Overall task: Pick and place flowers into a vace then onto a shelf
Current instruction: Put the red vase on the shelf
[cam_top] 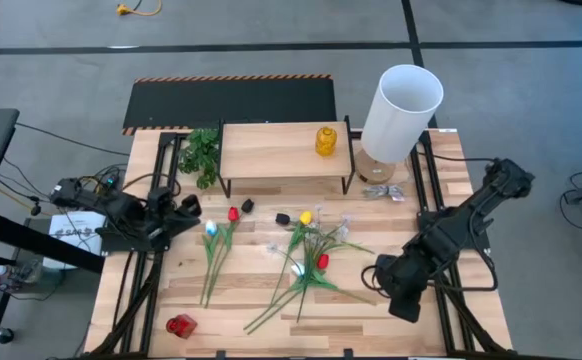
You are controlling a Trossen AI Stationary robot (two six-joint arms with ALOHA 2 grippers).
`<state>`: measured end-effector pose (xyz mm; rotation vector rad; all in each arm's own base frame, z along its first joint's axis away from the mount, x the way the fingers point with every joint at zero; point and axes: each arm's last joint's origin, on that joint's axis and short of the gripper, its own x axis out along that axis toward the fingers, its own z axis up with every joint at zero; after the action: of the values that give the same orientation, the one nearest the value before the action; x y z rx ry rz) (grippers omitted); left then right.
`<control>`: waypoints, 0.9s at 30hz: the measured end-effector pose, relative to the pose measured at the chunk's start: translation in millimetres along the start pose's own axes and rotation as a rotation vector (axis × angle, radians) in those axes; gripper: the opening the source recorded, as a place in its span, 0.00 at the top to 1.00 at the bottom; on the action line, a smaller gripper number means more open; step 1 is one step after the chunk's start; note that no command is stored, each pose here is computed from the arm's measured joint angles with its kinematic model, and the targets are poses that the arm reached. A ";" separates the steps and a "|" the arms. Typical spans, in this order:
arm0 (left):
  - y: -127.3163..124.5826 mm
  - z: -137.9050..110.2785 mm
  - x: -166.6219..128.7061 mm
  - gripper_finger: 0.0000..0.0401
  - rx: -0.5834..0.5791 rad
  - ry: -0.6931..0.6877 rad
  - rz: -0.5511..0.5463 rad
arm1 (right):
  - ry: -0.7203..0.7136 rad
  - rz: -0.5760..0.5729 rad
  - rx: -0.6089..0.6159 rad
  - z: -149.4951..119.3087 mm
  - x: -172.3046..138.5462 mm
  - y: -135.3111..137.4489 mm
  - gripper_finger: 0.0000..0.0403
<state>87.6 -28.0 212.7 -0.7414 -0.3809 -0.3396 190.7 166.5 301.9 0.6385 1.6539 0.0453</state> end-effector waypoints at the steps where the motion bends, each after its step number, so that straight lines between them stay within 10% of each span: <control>1: 0.2 -1.5 1.4 1.00 -0.004 0.002 0.015 | 0.012 0.023 -0.003 -2.0 7.8 -7.1 0.97; 12: -55.5 21.3 85.8 1.00 0.121 0.129 0.068 | -0.077 0.237 -0.093 -8.0 74.8 -51.5 1.00; 27: -137.1 -13.0 194.7 1.00 -0.116 1.127 0.894 | -0.330 0.185 -0.242 -26.5 74.2 -49.0 1.00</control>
<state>202.8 -163.5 371.5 -0.6548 1.0259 0.1083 144.3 165.5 221.5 0.5775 1.2447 0.2572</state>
